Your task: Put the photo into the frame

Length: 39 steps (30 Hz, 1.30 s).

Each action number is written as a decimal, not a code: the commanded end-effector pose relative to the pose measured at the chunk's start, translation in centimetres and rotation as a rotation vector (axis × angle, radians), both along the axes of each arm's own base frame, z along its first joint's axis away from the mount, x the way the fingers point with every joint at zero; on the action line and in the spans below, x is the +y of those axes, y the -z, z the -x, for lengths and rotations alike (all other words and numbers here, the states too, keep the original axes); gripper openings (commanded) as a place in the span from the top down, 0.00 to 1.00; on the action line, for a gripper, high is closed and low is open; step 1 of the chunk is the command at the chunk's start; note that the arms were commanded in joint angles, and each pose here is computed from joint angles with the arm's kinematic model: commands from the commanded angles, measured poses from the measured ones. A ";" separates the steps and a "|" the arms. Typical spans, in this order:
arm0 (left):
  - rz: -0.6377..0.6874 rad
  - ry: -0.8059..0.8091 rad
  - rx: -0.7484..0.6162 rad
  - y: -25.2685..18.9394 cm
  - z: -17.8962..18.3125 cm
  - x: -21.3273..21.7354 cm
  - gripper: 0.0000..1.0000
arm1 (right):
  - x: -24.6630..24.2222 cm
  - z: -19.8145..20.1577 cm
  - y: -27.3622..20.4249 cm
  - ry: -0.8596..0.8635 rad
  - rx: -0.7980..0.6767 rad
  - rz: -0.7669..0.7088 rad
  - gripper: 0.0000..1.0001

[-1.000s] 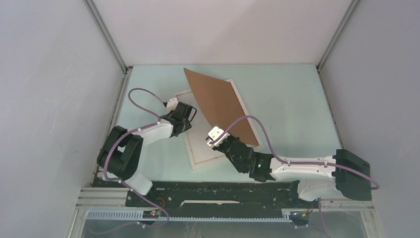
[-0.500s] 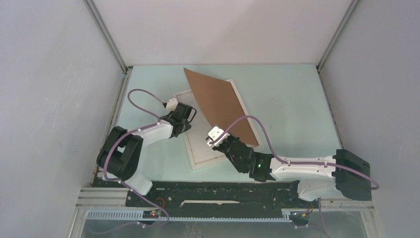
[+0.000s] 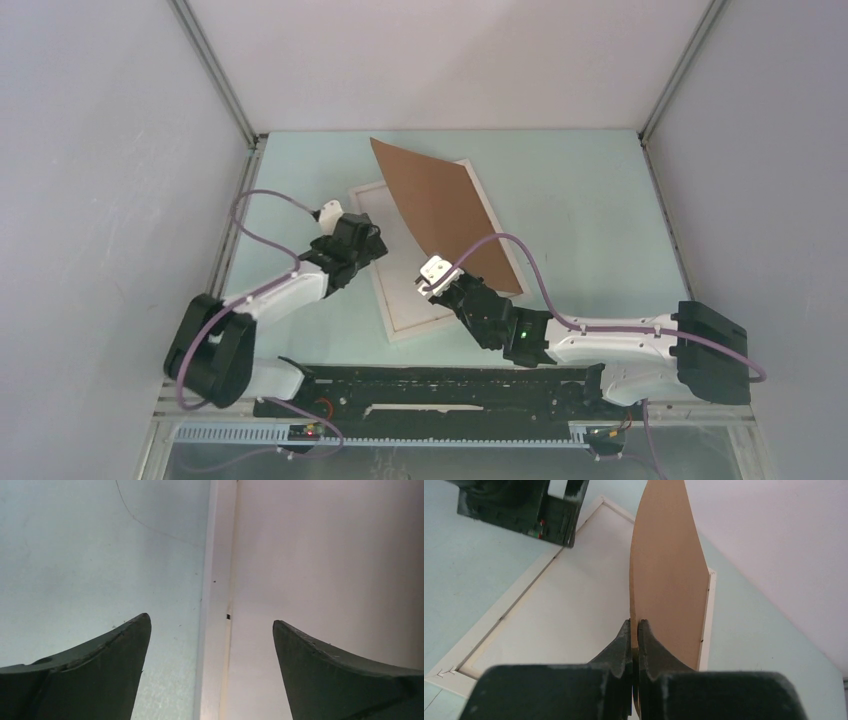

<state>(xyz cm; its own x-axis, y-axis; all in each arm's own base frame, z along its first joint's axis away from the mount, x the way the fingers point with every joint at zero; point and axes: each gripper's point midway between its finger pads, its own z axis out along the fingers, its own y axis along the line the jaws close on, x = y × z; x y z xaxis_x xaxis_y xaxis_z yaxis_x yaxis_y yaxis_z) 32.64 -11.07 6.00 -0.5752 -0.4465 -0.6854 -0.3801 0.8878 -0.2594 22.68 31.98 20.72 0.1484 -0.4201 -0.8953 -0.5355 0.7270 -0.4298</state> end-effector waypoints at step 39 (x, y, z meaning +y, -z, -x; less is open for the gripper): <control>-0.190 0.092 -0.396 -6.4 1.7 2.4 0.96 | -0.2 1.0 2.7 -0.066 0.192 -0.190 1.00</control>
<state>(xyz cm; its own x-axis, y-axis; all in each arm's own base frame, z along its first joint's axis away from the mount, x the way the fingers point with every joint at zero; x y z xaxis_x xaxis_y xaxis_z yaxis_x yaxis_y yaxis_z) 29.54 -7.83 9.88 -0.3148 -0.2077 -0.9262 -0.1908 0.9697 -0.1526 23.06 31.11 21.43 0.1446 -0.3185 -0.9368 -0.5639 0.7515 -0.3425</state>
